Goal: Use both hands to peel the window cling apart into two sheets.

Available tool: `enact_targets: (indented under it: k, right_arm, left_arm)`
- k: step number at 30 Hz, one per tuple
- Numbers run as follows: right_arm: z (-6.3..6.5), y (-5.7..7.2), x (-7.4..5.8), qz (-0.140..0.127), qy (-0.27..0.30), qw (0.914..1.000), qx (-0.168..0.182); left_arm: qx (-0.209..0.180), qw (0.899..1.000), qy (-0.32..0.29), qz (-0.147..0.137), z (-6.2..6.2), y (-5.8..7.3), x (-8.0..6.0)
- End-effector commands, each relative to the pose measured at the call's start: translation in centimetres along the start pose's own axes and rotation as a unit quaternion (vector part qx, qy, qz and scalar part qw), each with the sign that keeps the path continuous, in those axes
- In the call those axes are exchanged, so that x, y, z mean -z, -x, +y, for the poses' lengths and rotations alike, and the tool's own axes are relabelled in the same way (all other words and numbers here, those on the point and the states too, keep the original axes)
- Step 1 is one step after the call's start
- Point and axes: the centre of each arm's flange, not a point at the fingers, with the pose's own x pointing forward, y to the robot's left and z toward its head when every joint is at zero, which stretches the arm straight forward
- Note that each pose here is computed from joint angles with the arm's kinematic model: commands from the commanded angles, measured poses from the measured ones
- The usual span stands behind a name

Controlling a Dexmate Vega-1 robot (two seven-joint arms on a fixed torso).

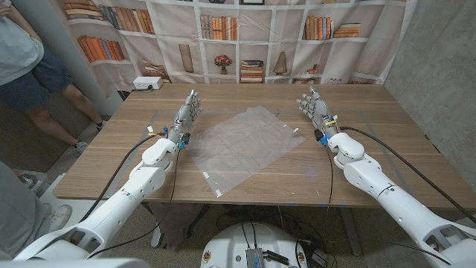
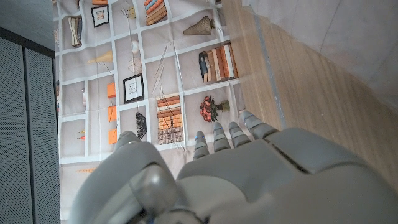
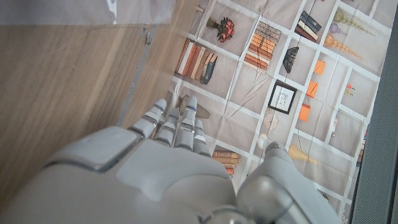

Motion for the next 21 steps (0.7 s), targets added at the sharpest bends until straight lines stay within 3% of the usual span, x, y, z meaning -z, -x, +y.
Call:
enact_targets:
  k: [1,6,11,16,21]
  right_arm:
    - [0.7,1.5,-0.6,0.023,0.065,0.9975,0.014]
    - [0.8,2.4,-0.9,0.03,0.093,0.9947,0.031]
    - [0.6,2.8,-1.1,0.037,0.11,0.9928,0.03]
    - [0.8,3.2,-1.5,0.042,0.127,0.9899,0.045]
    - [1.3,3.4,-2.3,0.045,0.156,0.9843,0.068]
  left_arm:
    - [0.003,1.0,-0.008,-0.001,-1.2,0.1,-0.6]
    - [0.021,1.0,-0.021,0.003,-2.2,0.0,-1.3]
    - [0.021,1.0,-0.008,0.002,-2.8,0.0,-0.4]
    - [0.032,0.999,-0.007,-0.009,-3.4,-0.2,-0.6]
    - [0.045,0.999,-0.022,0.002,-3.5,-0.2,-0.8]
